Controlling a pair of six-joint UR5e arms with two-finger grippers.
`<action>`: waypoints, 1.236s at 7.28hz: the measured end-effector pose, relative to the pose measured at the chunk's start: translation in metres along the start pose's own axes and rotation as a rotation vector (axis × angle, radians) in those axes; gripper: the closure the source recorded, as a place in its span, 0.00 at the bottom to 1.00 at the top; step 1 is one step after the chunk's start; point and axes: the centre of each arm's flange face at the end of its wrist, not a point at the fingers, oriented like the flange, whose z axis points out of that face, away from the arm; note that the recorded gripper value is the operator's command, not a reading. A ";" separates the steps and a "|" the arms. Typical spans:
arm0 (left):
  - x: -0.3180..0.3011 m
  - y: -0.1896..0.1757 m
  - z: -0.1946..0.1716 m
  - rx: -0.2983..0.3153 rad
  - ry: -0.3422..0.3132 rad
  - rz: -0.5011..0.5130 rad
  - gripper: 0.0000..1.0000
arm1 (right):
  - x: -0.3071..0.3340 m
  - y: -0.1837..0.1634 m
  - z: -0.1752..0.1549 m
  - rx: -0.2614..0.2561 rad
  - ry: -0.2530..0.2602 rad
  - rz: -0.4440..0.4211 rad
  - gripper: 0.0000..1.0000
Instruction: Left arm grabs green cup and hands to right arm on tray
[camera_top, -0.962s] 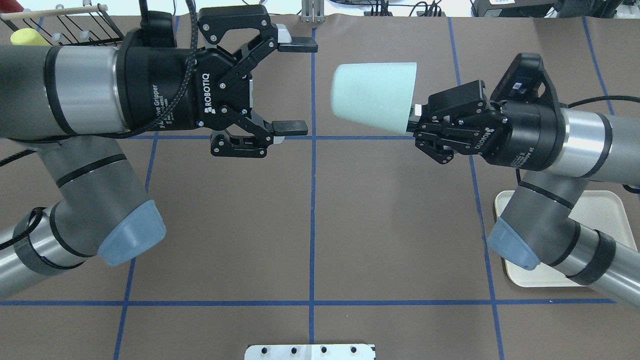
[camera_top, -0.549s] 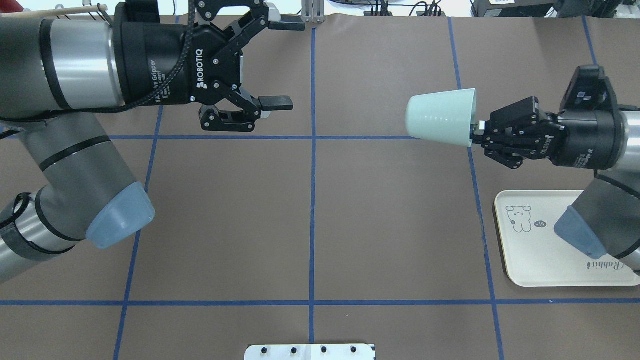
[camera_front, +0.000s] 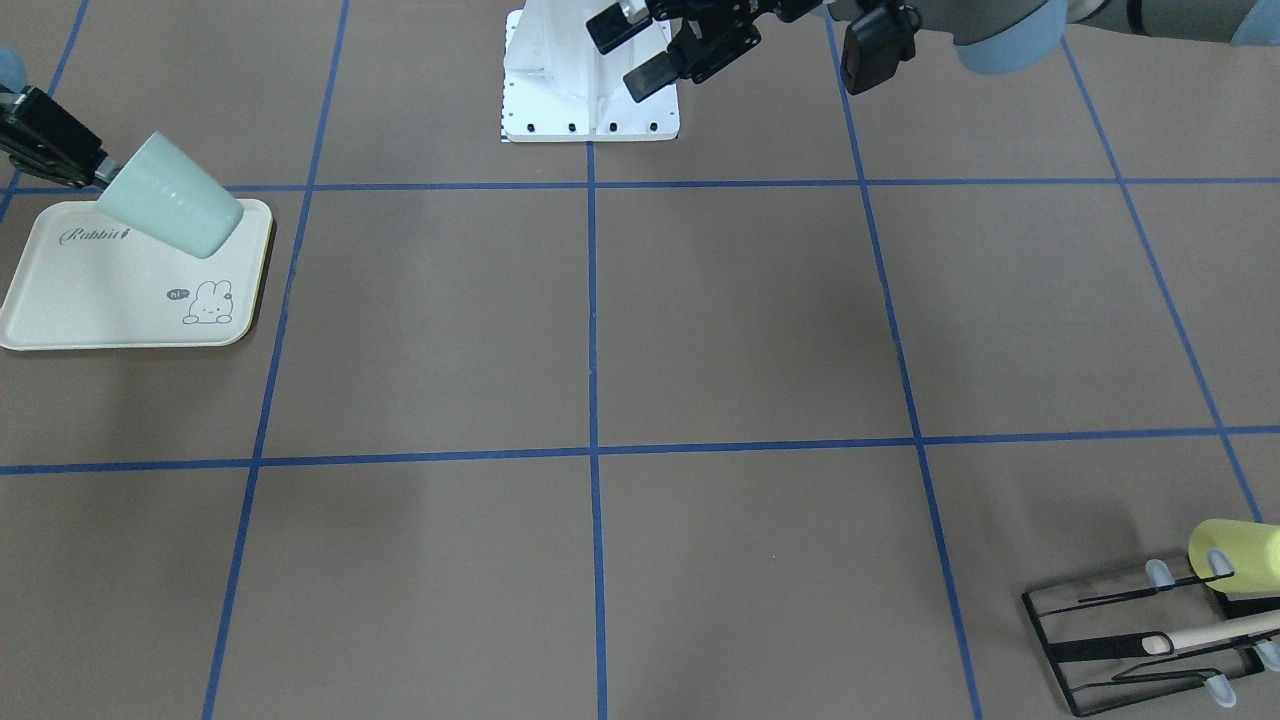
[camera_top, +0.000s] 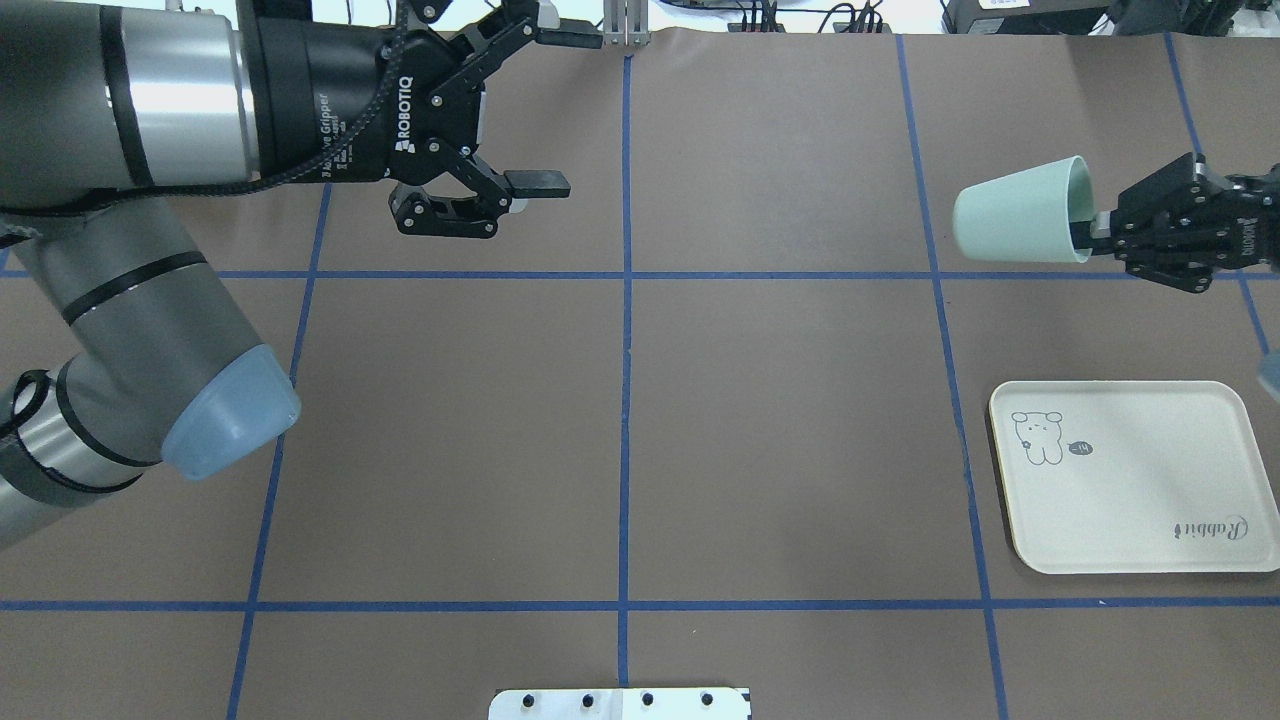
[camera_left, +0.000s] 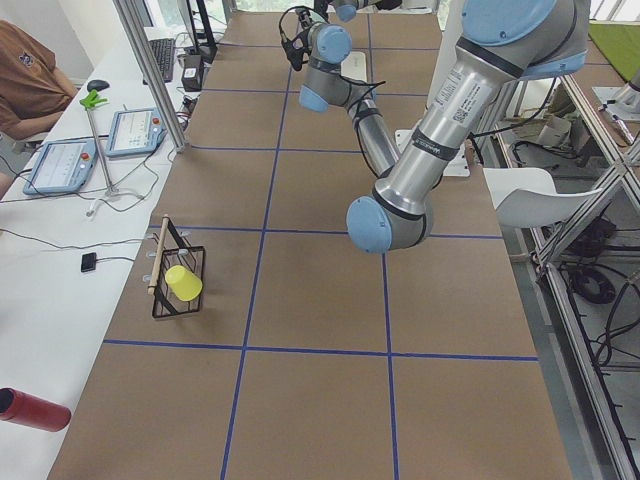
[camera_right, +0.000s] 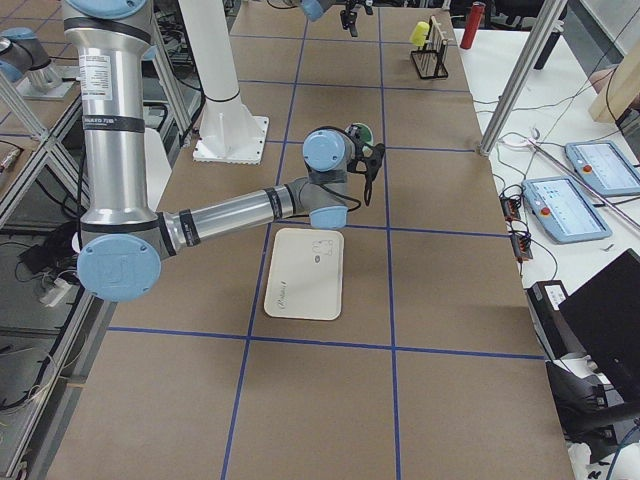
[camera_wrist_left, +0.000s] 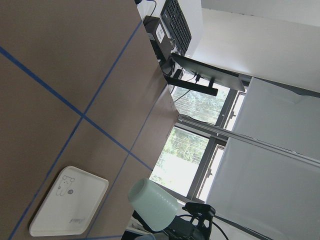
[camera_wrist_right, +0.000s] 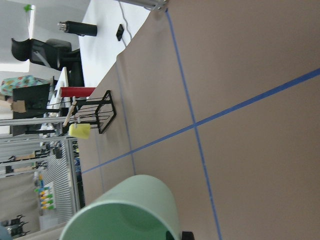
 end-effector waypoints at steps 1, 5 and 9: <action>-0.002 -0.004 0.005 0.031 -0.050 0.022 0.00 | 0.033 -0.001 -0.011 0.027 0.061 -0.028 1.00; -0.019 -0.025 0.019 0.138 -0.282 0.164 0.00 | 0.136 0.006 -0.041 0.067 0.299 -0.262 1.00; -0.029 -0.036 0.022 0.176 -0.413 0.237 0.00 | 0.179 0.007 -0.020 -0.009 0.553 -0.377 1.00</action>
